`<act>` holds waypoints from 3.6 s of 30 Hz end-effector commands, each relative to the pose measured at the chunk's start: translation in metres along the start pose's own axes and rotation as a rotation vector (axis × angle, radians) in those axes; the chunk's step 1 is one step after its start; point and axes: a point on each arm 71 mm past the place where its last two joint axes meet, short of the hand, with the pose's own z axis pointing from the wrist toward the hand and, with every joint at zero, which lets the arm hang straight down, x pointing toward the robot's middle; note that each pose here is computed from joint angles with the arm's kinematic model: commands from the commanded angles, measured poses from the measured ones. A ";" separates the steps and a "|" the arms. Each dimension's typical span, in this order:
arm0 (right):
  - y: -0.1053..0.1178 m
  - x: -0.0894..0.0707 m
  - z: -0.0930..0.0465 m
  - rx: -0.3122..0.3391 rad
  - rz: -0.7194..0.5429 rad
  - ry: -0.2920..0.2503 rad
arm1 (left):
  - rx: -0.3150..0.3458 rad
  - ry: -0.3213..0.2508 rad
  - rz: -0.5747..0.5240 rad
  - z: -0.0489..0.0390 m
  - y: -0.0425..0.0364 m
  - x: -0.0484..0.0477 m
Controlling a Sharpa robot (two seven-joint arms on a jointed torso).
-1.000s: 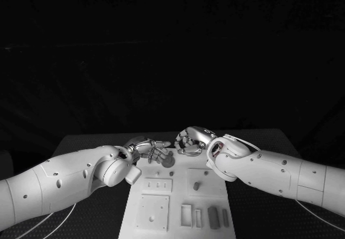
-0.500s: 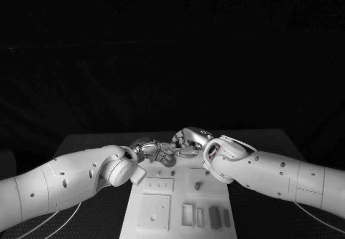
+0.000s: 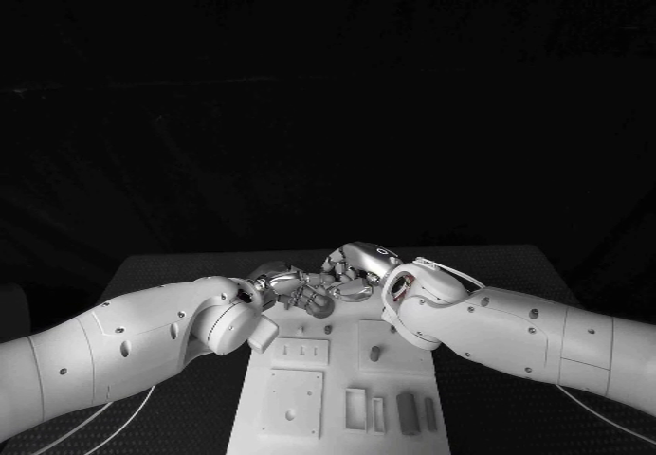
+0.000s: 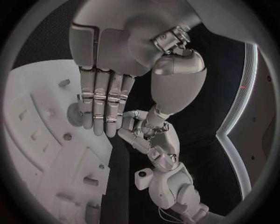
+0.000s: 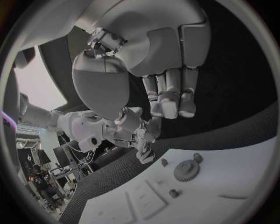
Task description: Assemble the parts on the task board
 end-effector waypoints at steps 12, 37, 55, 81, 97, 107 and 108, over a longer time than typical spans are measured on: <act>0.012 0.006 0.003 -0.032 -0.002 0.034 | 0.019 0.011 0.002 0.0023 -0.0046 0.0052; 0.004 0.006 0.002 -0.011 -0.009 0.047 | 0.022 -0.014 -0.008 0.0007 -0.0018 -0.0031; 0.004 0.006 0.002 -0.008 -0.002 0.047 | 0.014 -0.009 -0.025 0.0016 0.0000 -0.0015; -0.001 0.004 0.001 0.008 -0.005 0.040 | -0.008 -0.015 -0.012 -0.0001 0.0052 -0.0047; 0.001 0.005 0.001 0.003 0.001 0.048 | -0.010 -0.012 -0.010 0.0008 0.0057 -0.0033; 0.001 0.006 0.000 0.003 0.006 0.057 | -0.005 -0.038 -0.008 0.0013 0.0066 -0.0058; 0.001 0.006 0.000 0.004 0.006 0.058 | -0.005 -0.039 -0.007 0.0012 0.0067 -0.0061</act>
